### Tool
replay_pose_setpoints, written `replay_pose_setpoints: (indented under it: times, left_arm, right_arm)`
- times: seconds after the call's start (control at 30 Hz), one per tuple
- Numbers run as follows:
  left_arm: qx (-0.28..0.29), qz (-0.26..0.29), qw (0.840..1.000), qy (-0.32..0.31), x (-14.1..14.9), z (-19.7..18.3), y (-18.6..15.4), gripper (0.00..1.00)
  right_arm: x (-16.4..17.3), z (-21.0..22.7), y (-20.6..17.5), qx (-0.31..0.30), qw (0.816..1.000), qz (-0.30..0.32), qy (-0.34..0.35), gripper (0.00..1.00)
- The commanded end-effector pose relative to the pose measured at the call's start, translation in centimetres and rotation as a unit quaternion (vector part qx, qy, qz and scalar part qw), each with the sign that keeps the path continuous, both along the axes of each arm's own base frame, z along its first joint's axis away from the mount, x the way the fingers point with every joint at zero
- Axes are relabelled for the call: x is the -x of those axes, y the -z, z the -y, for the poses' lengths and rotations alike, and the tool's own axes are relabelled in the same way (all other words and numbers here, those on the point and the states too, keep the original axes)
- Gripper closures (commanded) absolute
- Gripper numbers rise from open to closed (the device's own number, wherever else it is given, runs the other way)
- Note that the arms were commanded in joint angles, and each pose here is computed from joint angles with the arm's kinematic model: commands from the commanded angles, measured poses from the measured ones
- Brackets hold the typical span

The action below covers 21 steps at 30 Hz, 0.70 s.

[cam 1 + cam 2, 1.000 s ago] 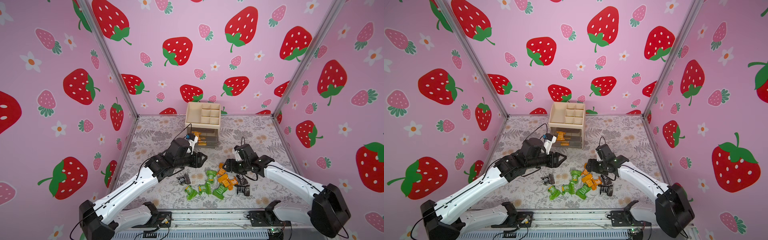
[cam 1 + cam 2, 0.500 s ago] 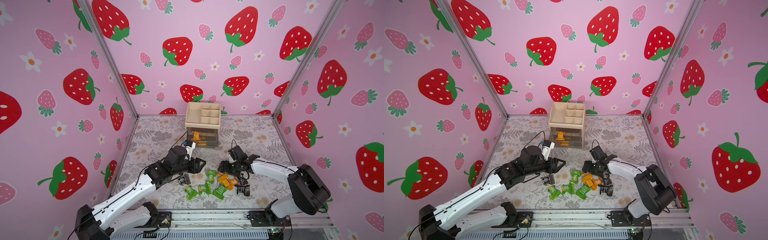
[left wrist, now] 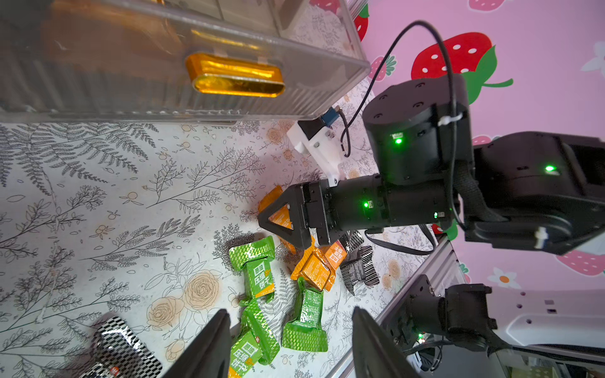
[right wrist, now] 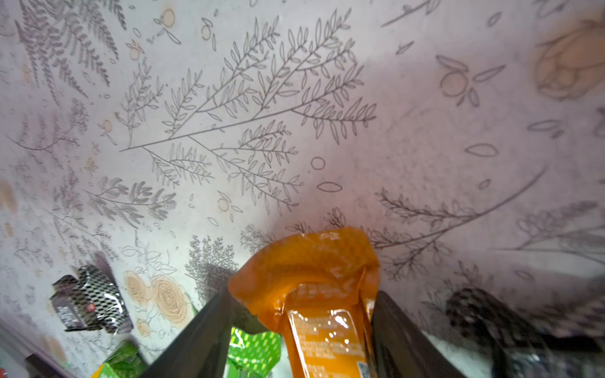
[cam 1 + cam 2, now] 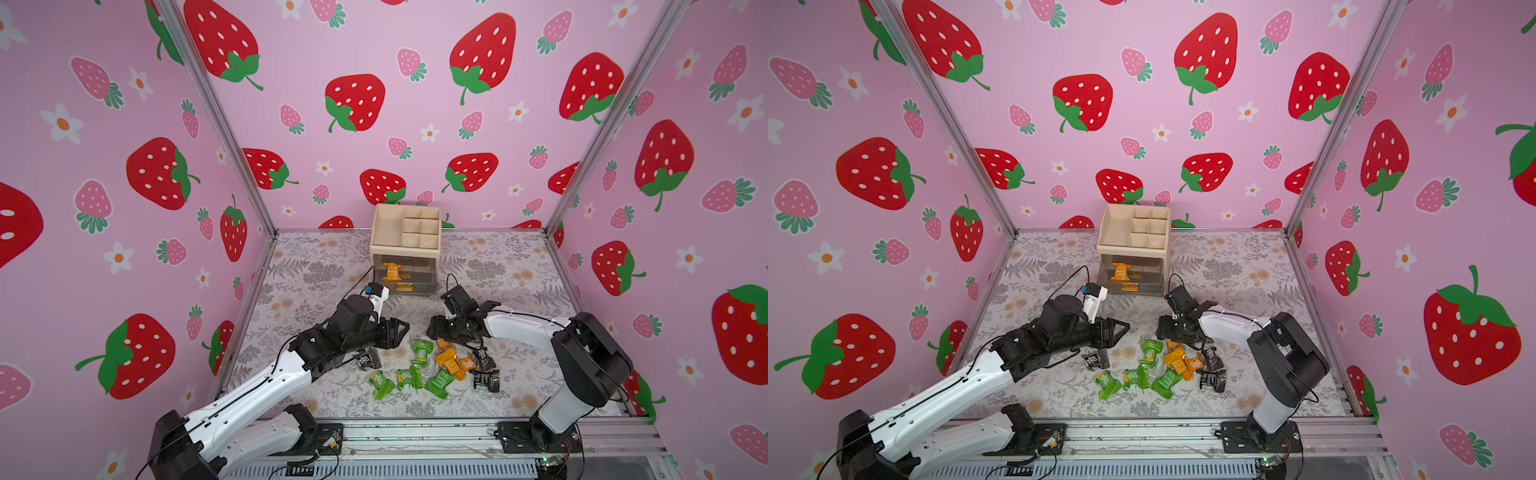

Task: Place the cookies into the drawer by color
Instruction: Pick up the cookie at the center of the board.

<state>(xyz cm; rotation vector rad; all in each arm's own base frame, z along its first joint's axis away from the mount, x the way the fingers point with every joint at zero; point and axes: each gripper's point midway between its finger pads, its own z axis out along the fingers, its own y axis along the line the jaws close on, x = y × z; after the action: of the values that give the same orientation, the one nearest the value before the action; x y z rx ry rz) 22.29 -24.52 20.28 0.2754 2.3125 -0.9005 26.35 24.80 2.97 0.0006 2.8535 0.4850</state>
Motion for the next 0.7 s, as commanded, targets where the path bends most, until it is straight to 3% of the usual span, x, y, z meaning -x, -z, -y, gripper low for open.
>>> replay_pose_setpoints:
  times: [0.0,0.3,0.5,0.67]
  left_arm:
    - [0.0,0.006,1.0,-0.004,0.0,-0.2,0.2,0.37]
    - [-0.01,0.008,1.0,-0.018,-0.2,-0.8,0.8,0.37]
    - [-0.009,0.008,1.0,-0.019,-0.1,-0.9,1.0,0.37]
    - [-0.011,0.006,1.0,-0.02,-0.1,-0.9,1.2,0.37]
  right_arm:
    - [1.1,1.4,-0.3,0.053,0.999,0.003,-0.011,0.31]
    - [2.3,1.6,-0.1,0.056,0.998,-0.009,-0.032,0.29]
    - [2.4,2.0,0.3,0.07,0.997,-0.009,-0.037,0.42]
    - [2.7,2.0,0.8,0.079,0.996,-0.02,-0.046,0.44]
